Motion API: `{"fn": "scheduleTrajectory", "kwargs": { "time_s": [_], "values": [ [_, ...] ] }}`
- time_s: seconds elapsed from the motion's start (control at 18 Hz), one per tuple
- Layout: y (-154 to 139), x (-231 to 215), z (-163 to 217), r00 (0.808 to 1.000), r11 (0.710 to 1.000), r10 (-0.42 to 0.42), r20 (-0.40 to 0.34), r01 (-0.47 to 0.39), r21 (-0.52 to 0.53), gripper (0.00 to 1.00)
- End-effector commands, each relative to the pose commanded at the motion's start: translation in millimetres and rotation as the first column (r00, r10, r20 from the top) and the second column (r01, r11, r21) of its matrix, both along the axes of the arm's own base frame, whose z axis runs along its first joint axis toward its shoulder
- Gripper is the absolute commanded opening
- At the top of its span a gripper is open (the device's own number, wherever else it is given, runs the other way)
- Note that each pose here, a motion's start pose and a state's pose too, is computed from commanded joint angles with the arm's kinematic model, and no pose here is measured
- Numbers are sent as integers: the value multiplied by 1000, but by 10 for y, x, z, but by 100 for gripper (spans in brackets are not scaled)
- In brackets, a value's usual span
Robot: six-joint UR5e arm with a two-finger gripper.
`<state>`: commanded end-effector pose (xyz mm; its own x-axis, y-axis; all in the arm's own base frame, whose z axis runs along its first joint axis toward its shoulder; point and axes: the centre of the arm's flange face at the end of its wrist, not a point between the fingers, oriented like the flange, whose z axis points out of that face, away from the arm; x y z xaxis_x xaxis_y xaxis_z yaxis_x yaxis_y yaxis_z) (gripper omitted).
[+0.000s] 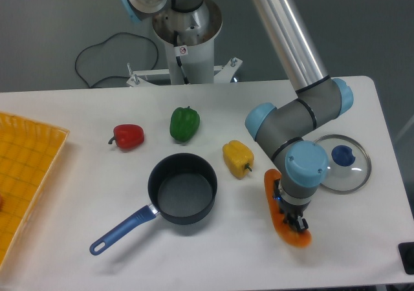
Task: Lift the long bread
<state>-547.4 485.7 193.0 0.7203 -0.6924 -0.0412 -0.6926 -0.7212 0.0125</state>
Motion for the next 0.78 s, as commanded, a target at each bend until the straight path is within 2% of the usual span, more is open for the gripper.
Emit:
{"fn": "scheduleTrajectory", "kwargs": {
  "time_s": [0.39,0.78],
  "values": [
    [-20,-9,74,1000,1000,3,-7,-3,4,0],
    [-75,83,312,1000,1000,5,0,-5,0,0]
  ]
}}
